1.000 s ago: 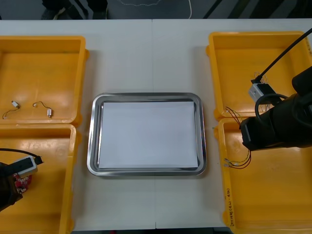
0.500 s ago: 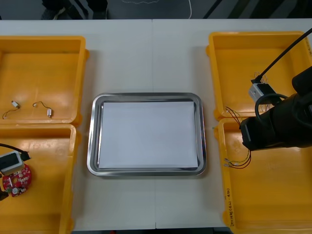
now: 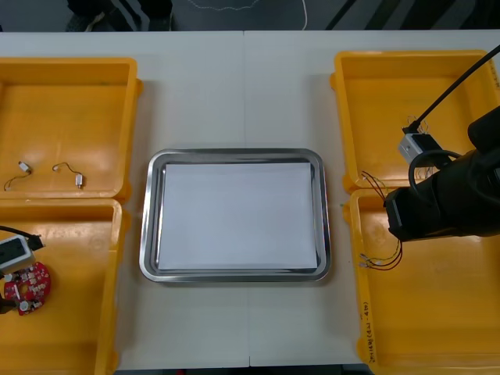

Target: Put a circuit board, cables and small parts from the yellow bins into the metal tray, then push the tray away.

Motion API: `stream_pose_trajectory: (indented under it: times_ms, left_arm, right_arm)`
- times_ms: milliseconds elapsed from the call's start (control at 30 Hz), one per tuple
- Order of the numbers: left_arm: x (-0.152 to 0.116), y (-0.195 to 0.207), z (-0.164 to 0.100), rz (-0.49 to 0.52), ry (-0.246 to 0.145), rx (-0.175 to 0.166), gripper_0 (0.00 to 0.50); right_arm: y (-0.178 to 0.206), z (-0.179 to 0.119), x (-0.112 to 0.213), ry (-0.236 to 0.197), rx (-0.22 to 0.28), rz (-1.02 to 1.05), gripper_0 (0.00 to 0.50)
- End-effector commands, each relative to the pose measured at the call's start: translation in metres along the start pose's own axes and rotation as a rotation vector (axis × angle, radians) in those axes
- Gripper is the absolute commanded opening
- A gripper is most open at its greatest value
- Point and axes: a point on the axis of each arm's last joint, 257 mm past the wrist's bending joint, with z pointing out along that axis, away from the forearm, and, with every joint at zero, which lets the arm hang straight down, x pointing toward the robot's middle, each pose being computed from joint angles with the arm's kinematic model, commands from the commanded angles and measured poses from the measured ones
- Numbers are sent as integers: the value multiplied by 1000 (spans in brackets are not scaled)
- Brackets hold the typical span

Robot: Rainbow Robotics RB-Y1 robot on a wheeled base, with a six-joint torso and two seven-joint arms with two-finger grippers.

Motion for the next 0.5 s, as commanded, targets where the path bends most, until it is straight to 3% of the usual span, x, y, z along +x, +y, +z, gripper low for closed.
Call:
stream_pose_trajectory:
  times_ms: [33, 233, 500]
  left_arm:
    - [26, 11, 1, 66, 27, -4, 500]
    - [33, 15, 11, 29, 7, -10, 500]
    - [39, 12, 19, 36, 14, -25, 500]
  right_arm:
    - [0, -8, -6, -30, 29, -63, 0]
    - [0, -8, -7, -31, 31, -62, 0]
    - [0, -9, -7, -31, 29, -61, 0]
